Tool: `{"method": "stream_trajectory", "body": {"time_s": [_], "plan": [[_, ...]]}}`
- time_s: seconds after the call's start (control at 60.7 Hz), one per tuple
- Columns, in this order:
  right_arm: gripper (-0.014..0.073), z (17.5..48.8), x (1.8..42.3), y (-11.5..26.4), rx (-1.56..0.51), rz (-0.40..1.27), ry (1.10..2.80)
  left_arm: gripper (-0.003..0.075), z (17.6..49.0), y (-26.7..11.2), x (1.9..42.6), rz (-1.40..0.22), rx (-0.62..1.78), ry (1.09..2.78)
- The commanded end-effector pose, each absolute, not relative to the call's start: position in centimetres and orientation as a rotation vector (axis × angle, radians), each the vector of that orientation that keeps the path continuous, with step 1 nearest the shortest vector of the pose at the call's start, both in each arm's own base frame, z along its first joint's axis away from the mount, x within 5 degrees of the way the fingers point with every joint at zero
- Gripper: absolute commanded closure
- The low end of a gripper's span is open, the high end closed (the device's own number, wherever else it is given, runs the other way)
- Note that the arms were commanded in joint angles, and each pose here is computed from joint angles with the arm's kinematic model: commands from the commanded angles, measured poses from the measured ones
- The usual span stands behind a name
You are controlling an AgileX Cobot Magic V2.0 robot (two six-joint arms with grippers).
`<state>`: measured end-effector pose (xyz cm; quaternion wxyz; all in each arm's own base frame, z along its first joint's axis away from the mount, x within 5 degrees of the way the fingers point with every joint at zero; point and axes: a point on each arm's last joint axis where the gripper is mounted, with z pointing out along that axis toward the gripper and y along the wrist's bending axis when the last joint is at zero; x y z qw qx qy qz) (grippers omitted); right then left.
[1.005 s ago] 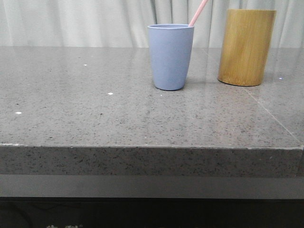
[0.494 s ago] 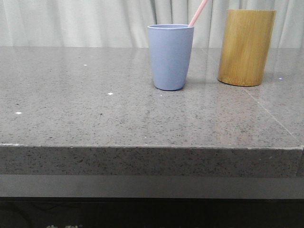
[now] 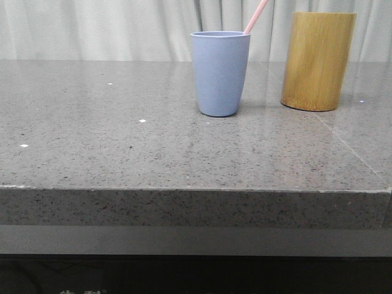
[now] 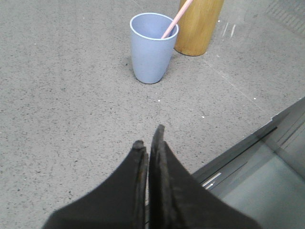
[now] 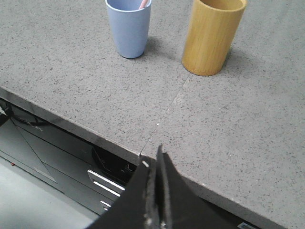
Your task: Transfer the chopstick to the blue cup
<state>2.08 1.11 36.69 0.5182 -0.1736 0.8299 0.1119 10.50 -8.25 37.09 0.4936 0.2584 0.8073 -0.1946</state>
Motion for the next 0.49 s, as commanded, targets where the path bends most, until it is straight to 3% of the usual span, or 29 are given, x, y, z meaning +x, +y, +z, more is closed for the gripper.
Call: {"method": "stream_trajectory", "body": {"time_s": [0.0, 0.478], "plan": [[0.0662, 37.7, 2.36, 1.09, -0.401, 0.261, 1.92, 0.0739, 38.67, -8.24, 10.55, -0.483, 0.603, 1.852], [0.0662, 37.58, 2.31, 1.08, -0.404, 0.26, 1.934, 0.0739, 38.61, -8.25, 10.57, -0.483, 0.603, 1.852]]}}
